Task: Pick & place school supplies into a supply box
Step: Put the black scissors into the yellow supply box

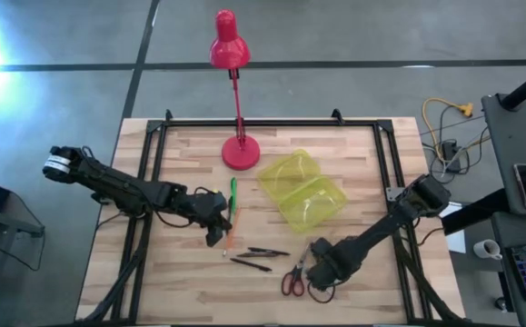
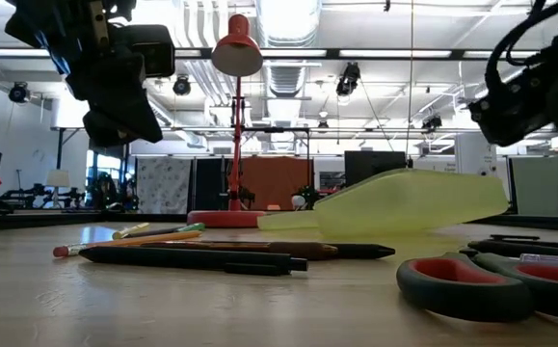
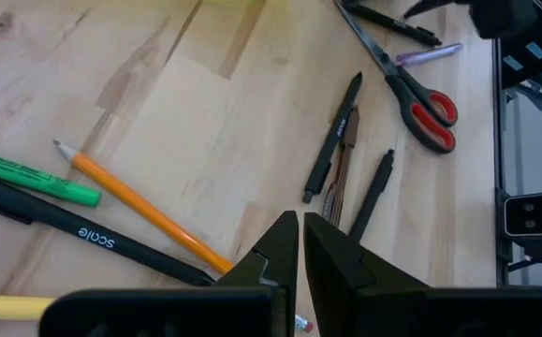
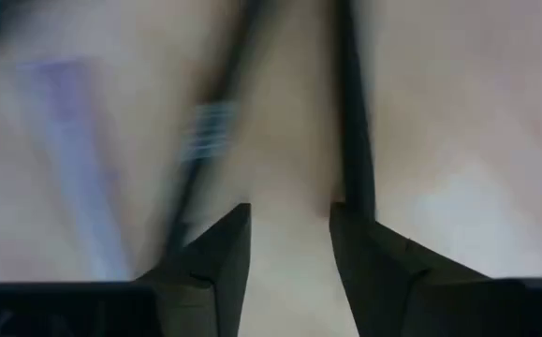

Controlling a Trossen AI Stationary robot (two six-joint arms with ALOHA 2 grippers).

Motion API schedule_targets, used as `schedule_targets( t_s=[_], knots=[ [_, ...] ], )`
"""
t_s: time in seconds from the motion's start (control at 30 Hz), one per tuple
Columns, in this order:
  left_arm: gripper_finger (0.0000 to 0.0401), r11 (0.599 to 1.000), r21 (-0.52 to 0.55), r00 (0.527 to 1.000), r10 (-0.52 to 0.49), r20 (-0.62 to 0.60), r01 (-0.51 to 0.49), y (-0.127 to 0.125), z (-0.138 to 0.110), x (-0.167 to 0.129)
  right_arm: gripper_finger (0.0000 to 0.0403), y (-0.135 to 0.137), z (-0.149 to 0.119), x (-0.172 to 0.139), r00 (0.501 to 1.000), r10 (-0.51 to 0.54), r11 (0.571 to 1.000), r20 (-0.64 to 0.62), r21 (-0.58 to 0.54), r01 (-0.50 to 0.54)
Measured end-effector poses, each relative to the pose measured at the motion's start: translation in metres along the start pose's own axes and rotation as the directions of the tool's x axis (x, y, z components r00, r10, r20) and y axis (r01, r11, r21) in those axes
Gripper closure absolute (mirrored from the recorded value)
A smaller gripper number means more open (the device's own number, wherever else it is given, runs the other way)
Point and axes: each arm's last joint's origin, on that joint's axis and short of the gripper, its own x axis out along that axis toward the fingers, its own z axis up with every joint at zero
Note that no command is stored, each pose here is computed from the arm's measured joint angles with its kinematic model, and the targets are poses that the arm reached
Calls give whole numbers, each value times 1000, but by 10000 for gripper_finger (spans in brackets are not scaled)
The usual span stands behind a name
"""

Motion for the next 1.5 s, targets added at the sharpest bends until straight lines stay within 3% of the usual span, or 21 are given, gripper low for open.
schedule_targets(
  t_s=[0.13, 0.57, 0.67, 0.77, 0.87, 1.1, 1.23, 1.4, 1.5],
  knots=[
    [395, 1000, -1, 1000, -1, 0, 1, 0, 0, 0, 275, -5, 1, 1, 999, -36, 998, 23, 46, 34],
    [395, 1000, -4, 1000, -1, 0, 1, 0, 0, 0, 276, 12, 1, -17, 998, 39, 996, 48, -79, -35],
    [395, 1000, -4, 1000, -1, 0, 1, 0, 0, 0, 280, 19, 3, -26, 991, 76, 978, 113, -204, -52],
    [395, 1000, -4, 1000, -1, 0, 1, 0, 0, 0, 282, 26, 5, -36, 972, 109, 924, 206, -382, -22],
    [395, 1000, -14, 1000, -1, 0, 1, 0, 0, 0, 281, 32, 7, -47, 955, 142, 812, 262, -583, 39],
    [395, 1000, -25, 1000, -1, 0, 1, 0, 0, 0, 273, 47, 9, -59, 928, 268, 434, 260, -892, 124],
    [395, 1000, -24, 1000, -1, 0, 1, 0, 0, 0, 270, 52, 8, -58, 926, 287, 248, 244, -953, 174],
    [395, 1000, -24, 1000, -1, -1, 1, 0, 0, 0, 274, 71, 8, -44, 941, 292, -65, 169, -978, 196],
    [395, 1000, -25, 1000, -1, -1, 1, 0, 0, 0, 277, 82, 8, -35, 949, 285, -189, 137, -962, 196]
  ],
)
